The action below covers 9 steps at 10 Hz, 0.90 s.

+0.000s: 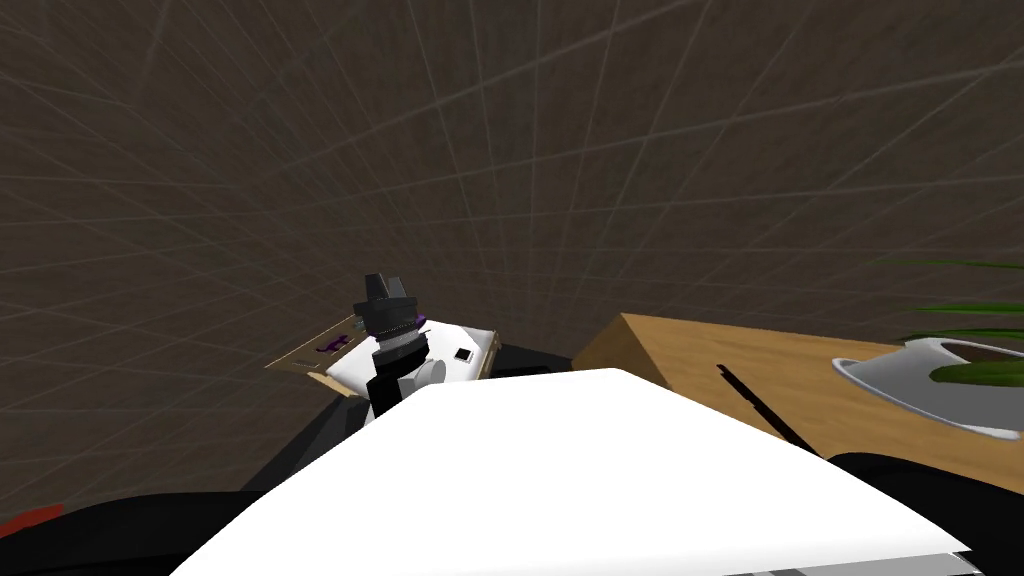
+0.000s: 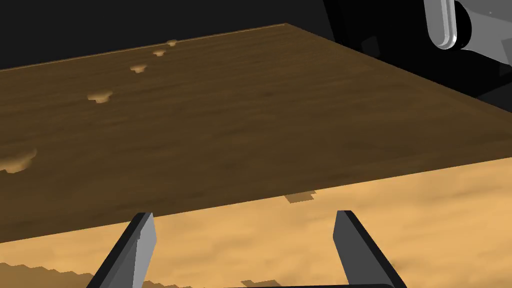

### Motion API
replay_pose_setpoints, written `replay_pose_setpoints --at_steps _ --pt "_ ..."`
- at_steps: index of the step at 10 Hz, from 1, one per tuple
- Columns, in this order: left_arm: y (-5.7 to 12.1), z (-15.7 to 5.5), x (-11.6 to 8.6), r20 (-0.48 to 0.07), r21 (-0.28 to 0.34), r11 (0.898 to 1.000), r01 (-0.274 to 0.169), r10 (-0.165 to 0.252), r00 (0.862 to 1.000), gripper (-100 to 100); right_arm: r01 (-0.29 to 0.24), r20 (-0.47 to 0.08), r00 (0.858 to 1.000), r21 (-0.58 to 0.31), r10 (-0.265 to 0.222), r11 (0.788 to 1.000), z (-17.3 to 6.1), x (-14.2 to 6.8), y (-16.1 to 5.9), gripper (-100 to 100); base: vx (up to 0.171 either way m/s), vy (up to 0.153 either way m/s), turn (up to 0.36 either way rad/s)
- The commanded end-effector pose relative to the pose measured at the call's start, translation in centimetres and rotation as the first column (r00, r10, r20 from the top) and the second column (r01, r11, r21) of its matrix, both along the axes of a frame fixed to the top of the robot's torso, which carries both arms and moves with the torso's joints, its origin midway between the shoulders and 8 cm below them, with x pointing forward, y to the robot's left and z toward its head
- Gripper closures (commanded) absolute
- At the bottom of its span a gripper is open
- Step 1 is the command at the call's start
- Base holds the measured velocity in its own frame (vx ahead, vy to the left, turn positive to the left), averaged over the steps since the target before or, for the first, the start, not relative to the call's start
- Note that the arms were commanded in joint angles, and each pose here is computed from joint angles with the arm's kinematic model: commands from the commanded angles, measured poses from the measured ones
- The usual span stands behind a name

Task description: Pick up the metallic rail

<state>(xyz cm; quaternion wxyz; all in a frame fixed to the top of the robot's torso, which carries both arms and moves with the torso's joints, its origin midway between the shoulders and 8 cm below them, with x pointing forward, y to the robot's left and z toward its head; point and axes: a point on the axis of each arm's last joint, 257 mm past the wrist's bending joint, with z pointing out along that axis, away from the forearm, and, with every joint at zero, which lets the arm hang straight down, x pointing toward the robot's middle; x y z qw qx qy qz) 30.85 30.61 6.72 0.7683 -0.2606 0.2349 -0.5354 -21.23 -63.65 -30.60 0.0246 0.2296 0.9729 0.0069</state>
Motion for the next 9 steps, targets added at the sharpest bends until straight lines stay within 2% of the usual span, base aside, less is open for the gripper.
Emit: replay_pose_setpoints --at_steps 1,4,5,6,7,8,9 --pt "0.0 0.0 0.0 0.000 0.000 1.000 0.000 0.000 1.000 0 -0.029 -0.005 1.000 -0.025 0.029 0.999 0.9 0.9 -1.7 -100 0.187 -0.027 0.224" --pt "0.0 0.0 0.0 0.000 0.000 1.000 0.000 0.000 1.000 0 -0.064 0.020 0.998 -0.049 0.065 0.997 1.3 3.5 -3.3 -100 0.235 -0.046 0.180" --pt "0.0 0.0 0.0 0.000 0.000 1.000 0.000 0.000 1.000 0 -0.070 0.038 0.997 -0.054 0.072 0.996 1.1 4.6 -3.6 -100 0.094 -0.080 0.240" --pt "0.0 0.0 0.0 0.000 0.000 1.000 0.000 0.000 1.000 0 -0.063 0.028 0.998 -0.050 0.065 0.997 1.1 3.8 -3.4 -100 0.035 -0.039 0.067" --pt "0.0 0.0 0.0 0.000 0.000 1.000 0.000 0.000 1.000 0 -0.066 0.031 0.997 -0.051 0.068 0.996 1.1 4.0 -3.4 0 0.011 -0.008 -0.005" --pt "0.0 0.0 0.0 0.000 0.000 1.000 0.000 0.000 1.000 0 -0.050 0.030 0.998 -0.051 0.052 0.997 0.3 3.3 -3.0 -100 -0.003 -0.014 0.129" --pt "0.0 0.0 0.0 0.000 0.000 1.000 0.000 0.000 1.000 0 -0.040 0.030 0.999 -0.050 0.041 0.998 -0.3 2.8 -2.6 -100 -0.023 -0.027 0.133"
